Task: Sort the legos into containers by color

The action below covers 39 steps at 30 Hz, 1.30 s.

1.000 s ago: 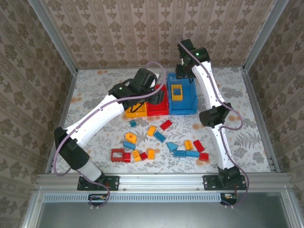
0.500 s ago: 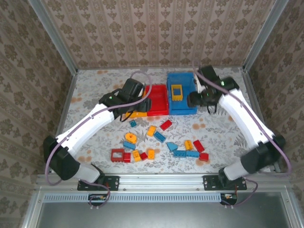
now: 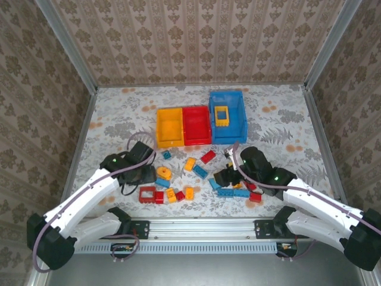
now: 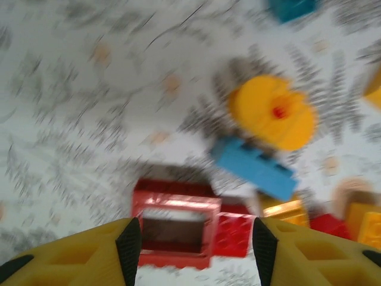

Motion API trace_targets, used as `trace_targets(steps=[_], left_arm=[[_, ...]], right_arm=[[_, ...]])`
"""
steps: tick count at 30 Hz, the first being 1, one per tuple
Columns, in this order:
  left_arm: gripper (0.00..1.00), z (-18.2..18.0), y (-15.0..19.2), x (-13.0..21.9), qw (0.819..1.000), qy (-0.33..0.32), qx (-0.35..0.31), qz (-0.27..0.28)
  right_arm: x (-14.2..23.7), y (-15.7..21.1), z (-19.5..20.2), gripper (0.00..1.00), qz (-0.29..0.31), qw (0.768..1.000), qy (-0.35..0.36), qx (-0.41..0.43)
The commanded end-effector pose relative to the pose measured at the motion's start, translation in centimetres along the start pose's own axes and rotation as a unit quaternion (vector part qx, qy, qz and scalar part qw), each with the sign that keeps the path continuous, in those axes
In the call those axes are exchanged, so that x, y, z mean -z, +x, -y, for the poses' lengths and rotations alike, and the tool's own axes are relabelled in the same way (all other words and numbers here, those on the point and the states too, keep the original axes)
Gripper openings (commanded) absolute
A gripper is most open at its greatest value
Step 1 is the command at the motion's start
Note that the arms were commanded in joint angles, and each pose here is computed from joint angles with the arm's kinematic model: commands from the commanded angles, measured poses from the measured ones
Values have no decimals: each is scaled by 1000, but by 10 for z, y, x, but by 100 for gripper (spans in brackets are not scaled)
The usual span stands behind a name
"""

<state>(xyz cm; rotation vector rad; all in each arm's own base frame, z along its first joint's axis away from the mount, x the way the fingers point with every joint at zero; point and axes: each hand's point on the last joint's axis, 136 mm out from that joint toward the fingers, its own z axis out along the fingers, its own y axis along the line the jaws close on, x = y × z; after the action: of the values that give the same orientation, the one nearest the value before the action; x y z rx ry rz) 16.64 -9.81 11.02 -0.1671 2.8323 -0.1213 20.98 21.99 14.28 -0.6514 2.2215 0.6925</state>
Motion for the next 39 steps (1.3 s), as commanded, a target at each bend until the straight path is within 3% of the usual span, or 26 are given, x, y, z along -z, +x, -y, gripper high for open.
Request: trace_targets(steps=[1, 11, 24, 39], left_arm=[[52, -22, 23, -10, 998, -31, 44, -35], [44, -43, 52, -33, 985, -92, 96, -108], [40, -44, 59, -54, 981, -106, 108, -122], [18, -48, 46, -64, 986, -111, 93, -83]], right_arm=[[-3, -16, -32, 76, 56, 993, -64, 82], [-20, -16, -51, 76, 52, 989, -89, 109], [-24, -14, -49, 75, 45, 990, -85, 101], [-27, -19, -49, 75, 40, 991, -81, 94]])
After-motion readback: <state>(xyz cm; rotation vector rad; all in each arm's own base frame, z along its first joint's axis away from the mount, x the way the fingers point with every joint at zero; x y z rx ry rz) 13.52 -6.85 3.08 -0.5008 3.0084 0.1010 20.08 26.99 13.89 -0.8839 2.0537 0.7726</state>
